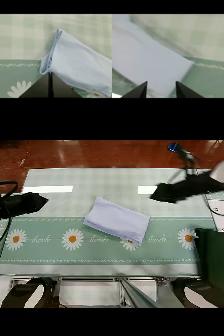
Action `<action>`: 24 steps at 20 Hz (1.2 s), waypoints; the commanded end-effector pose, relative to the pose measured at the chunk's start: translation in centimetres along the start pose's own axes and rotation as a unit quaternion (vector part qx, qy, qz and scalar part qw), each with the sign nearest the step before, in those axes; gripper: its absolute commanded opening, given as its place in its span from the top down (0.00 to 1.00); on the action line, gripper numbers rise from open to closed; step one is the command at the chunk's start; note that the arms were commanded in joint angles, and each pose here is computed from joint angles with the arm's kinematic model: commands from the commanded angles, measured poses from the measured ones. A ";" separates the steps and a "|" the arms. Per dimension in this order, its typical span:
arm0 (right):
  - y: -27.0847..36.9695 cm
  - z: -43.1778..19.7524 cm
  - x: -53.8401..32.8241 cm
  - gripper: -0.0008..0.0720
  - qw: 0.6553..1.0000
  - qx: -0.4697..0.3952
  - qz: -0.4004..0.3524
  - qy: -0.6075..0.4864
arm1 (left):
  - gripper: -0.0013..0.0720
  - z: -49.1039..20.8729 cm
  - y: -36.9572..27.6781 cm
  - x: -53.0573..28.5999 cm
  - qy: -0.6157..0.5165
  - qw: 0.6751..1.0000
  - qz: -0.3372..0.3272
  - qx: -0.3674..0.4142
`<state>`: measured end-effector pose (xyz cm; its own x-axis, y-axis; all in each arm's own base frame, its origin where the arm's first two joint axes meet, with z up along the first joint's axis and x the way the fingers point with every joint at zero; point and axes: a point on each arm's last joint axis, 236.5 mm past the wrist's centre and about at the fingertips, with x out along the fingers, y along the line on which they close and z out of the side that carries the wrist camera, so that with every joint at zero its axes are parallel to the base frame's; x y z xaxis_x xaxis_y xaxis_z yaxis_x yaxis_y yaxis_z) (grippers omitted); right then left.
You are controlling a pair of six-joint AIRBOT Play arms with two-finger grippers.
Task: Fold the shirts.
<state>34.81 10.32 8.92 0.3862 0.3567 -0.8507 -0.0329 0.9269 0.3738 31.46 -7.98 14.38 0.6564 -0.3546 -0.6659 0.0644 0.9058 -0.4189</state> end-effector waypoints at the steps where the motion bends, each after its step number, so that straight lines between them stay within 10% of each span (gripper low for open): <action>1: -12.2 -5.1 -1.7 0.42 0.974 0.155 -0.147 -0.076 | 0.96 0.0 0.2 0.1 -0.001 1.000 0.002 0.001; 7: -7.0 -10.7 9.3 0.42 0.946 0.313 0.083 -0.012 | 0.96 0.8 0.2 0.1 -0.017 1.000 0.002 0.000; 15: -0.3 -13.2 18.1 0.44 0.937 0.288 0.150 0.132 | 0.96 0.5 0.2 0.8 -0.006 1.000 0.000 -0.004; 19: 6.3 -9.3 17.9 0.97 0.953 0.174 0.217 0.122 | 0.96 0.4 0.3 1.0 -0.002 1.000 0.001 -0.005; 24: 10.7 -0.5 12.6 0.97 0.978 -0.002 0.195 0.072 | 0.96 -0.2 0.6 2.5 0.022 1.000 0.002 -0.008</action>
<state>36.63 24.31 -2.33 0.2046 0.7367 -0.6445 -0.0032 0.6589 0.7522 32.75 -8.15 13.12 0.6422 -0.3569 -0.6783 0.0521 0.9033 -0.4259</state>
